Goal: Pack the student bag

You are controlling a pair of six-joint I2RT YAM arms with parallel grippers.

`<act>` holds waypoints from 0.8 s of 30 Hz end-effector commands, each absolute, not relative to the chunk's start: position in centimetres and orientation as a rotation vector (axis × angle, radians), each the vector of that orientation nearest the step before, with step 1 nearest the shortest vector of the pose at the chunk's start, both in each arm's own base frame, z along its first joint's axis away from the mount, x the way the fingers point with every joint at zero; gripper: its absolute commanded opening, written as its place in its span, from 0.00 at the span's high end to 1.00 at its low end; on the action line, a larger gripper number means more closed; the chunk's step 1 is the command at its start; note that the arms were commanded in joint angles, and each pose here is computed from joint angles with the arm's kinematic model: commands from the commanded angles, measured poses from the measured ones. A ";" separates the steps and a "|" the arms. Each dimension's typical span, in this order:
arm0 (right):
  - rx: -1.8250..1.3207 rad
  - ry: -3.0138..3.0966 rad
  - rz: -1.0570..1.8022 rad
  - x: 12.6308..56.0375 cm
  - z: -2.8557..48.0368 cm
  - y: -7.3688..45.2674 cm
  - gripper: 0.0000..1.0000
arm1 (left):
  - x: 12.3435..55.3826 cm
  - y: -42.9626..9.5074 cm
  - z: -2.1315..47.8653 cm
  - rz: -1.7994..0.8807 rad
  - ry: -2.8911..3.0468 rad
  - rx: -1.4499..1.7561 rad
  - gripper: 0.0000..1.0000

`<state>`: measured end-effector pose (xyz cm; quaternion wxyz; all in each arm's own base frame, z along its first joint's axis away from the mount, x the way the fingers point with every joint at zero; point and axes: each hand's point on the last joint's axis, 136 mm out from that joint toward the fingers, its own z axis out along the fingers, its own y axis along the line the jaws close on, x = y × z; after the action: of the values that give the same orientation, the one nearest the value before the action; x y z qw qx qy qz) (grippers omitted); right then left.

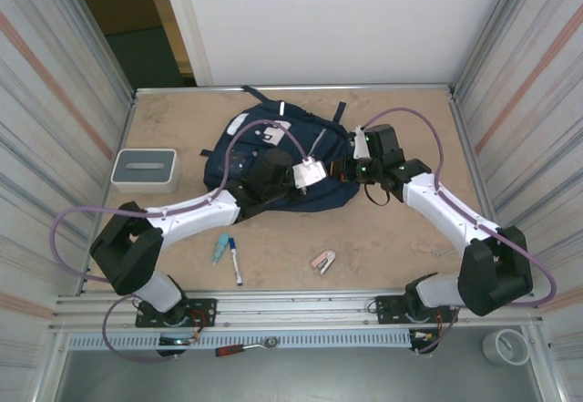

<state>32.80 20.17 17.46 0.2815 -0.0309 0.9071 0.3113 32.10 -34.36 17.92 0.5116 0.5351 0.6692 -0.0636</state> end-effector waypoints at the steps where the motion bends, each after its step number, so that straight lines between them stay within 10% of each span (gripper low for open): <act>1: 0.003 2.445 0.701 33.9 17.6 16.3 1.00 | 32.7 -32.9 22.2 -0.189 1.563 1.153 0.96; 18: -0.083 2.393 0.909 35.4 19.3 19.0 1.00 | 33.8 -29.3 19.8 -0.204 1.639 1.079 0.94; 24: -0.114 2.372 1.031 35.0 19.9 21.1 1.00 | 33.7 -27.8 19.4 -0.182 1.665 1.062 0.65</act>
<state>33.87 20.39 17.45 0.2465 -0.0415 0.8991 0.3593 32.26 -30.86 18.39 0.5333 0.4918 0.6781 -0.1179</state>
